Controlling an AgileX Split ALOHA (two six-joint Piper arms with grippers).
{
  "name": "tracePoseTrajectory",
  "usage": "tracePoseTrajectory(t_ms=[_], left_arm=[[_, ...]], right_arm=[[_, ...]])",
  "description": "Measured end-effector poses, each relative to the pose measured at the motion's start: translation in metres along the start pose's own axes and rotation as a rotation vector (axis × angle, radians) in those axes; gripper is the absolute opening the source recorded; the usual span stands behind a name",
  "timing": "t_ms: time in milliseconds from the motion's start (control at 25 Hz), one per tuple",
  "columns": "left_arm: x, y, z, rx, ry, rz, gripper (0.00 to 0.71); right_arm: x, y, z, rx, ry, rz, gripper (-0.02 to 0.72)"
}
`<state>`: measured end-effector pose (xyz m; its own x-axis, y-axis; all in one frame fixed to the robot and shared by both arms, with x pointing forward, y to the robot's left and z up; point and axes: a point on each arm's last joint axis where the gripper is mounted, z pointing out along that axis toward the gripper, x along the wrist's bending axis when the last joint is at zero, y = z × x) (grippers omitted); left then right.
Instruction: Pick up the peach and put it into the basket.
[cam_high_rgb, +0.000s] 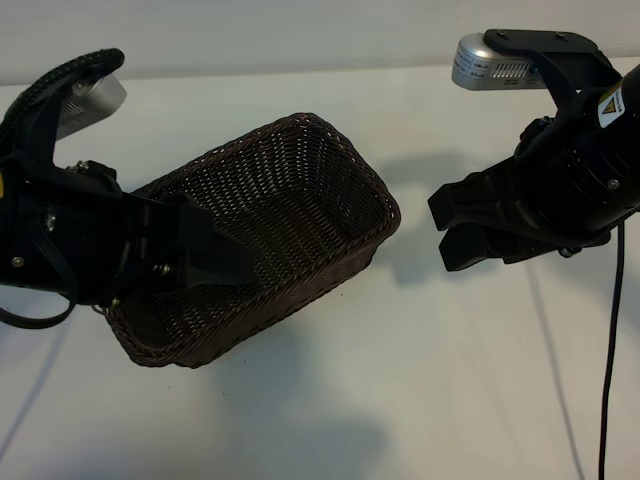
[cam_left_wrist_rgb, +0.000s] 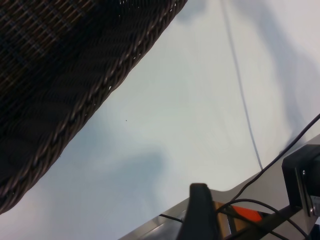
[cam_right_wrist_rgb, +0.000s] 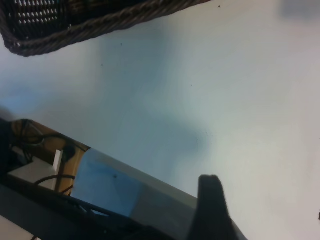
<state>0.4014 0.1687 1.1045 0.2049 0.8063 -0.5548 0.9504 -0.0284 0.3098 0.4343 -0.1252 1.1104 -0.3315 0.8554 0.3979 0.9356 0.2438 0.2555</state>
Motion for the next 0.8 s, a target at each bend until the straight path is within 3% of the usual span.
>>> tracePoseTrajectory(t_ms=[800], left_arm=[[0.002, 0.0008, -0.0001, -0.008, 0.022, 0.034, 0.553]], right_arm=[[0.0, 0.0, 0.0, 0.0, 0.0, 0.0, 0.496]])
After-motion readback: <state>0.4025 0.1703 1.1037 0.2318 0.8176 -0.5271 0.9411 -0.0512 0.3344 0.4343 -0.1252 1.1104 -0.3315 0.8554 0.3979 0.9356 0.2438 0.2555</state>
